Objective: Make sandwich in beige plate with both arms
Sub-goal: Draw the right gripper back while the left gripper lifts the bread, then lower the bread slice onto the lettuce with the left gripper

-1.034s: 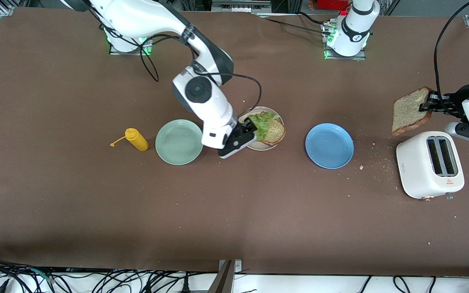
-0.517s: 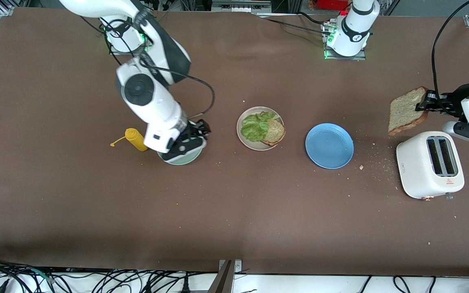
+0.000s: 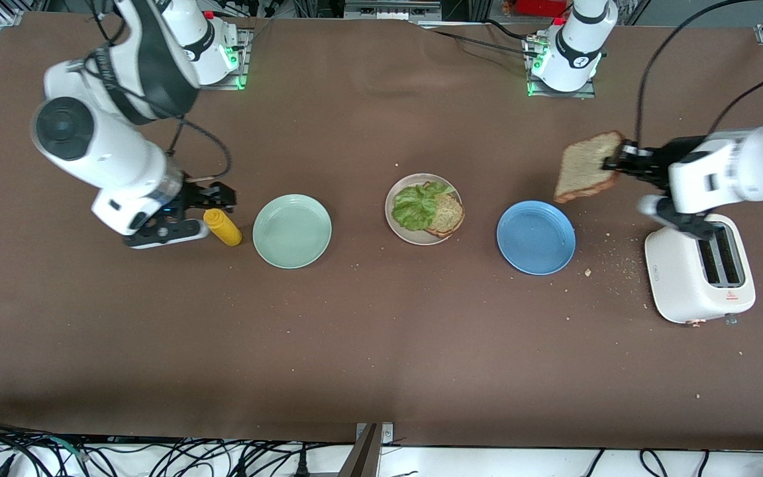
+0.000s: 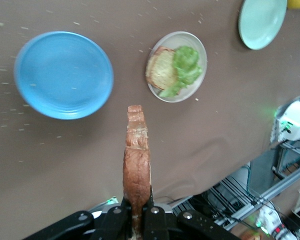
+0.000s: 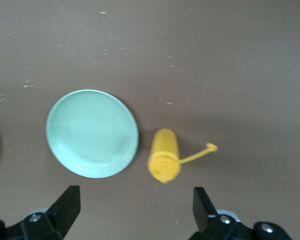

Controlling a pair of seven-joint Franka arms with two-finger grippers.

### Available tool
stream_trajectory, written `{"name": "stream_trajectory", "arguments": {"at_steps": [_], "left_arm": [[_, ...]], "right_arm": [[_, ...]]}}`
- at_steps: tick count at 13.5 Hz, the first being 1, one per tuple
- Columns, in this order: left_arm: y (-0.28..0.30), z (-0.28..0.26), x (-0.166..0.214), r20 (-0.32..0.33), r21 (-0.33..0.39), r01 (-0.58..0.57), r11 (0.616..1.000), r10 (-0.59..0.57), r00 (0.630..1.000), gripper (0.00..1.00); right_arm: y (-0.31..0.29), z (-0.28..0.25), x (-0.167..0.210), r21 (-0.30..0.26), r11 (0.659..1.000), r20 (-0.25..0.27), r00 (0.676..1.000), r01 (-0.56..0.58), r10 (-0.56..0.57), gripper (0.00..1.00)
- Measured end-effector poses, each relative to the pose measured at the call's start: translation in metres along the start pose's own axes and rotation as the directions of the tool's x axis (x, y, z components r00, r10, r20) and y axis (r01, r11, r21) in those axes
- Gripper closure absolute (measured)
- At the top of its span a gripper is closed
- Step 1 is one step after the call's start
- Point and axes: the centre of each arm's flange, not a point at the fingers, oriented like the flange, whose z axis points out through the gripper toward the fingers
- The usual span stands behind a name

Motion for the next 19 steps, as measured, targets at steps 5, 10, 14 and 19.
{"name": "stream_trajectory", "arguments": {"at_steps": [5,10,14,19], "left_arm": [[0.037,0.084,0.078,0.061,-0.277,-0.058,0.959,0.077,0.995,0.92],[0.037,0.194,0.148,0.096,-0.324,-0.099,0.941,0.137,0.986,0.92],[0.015,0.262,0.168,0.042,-0.396,-0.232,0.889,0.270,0.962,0.92],[-0.003,0.312,0.170,-0.022,-0.385,-0.289,0.876,0.304,0.952,0.92]], "right_arm": [[0.076,-0.031,-0.013,-0.020,1.000,0.005,1.000,-0.017,0.017,0.00],[0.094,-0.077,-0.032,-0.030,0.998,0.015,0.998,-0.053,0.053,0.00],[0.096,-0.101,-0.034,-0.044,0.997,-0.015,0.998,-0.056,0.055,0.00],[0.095,-0.114,-0.029,-0.046,0.997,-0.097,0.994,-0.055,0.050,0.00]]}}
